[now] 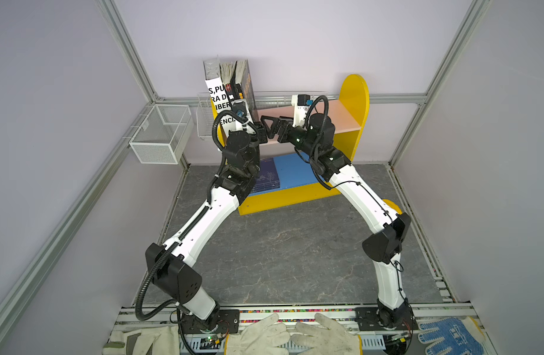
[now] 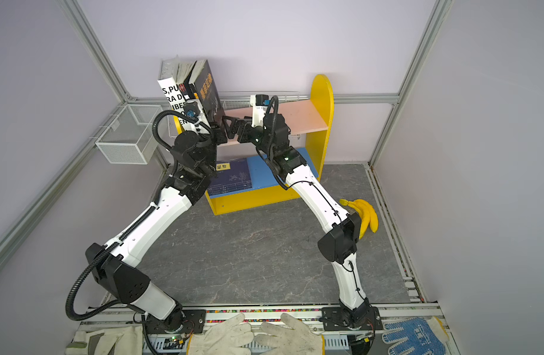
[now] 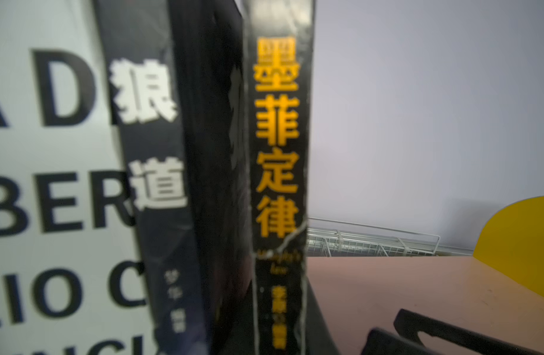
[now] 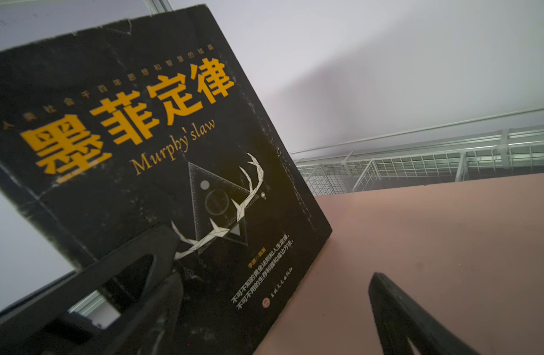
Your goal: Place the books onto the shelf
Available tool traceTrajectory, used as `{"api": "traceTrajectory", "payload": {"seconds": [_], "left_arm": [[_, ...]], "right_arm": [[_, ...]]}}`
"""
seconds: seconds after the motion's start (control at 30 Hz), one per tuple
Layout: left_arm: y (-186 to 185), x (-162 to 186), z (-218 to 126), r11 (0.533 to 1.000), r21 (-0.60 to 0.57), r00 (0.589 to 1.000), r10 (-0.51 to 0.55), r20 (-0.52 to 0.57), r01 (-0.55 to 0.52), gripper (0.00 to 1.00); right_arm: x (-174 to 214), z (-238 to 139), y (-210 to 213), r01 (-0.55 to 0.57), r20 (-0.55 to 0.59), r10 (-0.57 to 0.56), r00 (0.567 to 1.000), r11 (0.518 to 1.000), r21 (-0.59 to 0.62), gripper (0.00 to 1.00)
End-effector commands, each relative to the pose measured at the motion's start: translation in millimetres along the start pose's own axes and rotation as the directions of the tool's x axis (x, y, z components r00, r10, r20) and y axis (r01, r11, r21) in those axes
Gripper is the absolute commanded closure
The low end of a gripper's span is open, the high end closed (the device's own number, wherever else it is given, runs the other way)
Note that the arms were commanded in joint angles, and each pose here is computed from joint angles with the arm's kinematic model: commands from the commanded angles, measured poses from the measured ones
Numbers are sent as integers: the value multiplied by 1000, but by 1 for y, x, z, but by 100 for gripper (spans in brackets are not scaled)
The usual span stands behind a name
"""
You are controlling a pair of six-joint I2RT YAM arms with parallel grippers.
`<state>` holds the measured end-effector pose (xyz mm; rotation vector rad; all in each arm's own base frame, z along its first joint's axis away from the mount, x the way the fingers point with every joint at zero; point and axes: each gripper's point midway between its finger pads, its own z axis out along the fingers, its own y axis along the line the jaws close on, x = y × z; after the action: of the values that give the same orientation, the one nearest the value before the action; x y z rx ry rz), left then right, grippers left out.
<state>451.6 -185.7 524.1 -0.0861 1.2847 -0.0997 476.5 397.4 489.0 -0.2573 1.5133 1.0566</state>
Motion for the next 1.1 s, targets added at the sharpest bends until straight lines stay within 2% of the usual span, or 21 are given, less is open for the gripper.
{"api": "traceTrajectory", "payload": {"seconds": [0.0,0.23,0.5,0.8,0.93,1.07], "left_arm": [[2,-17,5,1000,-25,998,-10,61,11,100],[3,-17,6,999,-33,997,-35,67,37,100],[6,-15,3,998,-51,998,-33,54,36,100],[2,-16,1,998,-56,998,-35,53,38,75],[-2,-22,-2,998,-59,998,-26,60,29,57],[-9,-32,-9,998,-46,996,-27,82,31,43]], "right_arm": [[18,7,-3,-4,-56,4,998,1000,-11,2],[23,11,1,18,-83,-21,996,999,-39,3],[45,23,-9,-44,-124,39,991,998,-37,2],[72,36,-21,-107,-155,104,982,994,-13,0],[76,38,-24,-118,-161,115,980,993,-7,0],[82,40,-28,-124,-173,123,977,992,4,1]]}}
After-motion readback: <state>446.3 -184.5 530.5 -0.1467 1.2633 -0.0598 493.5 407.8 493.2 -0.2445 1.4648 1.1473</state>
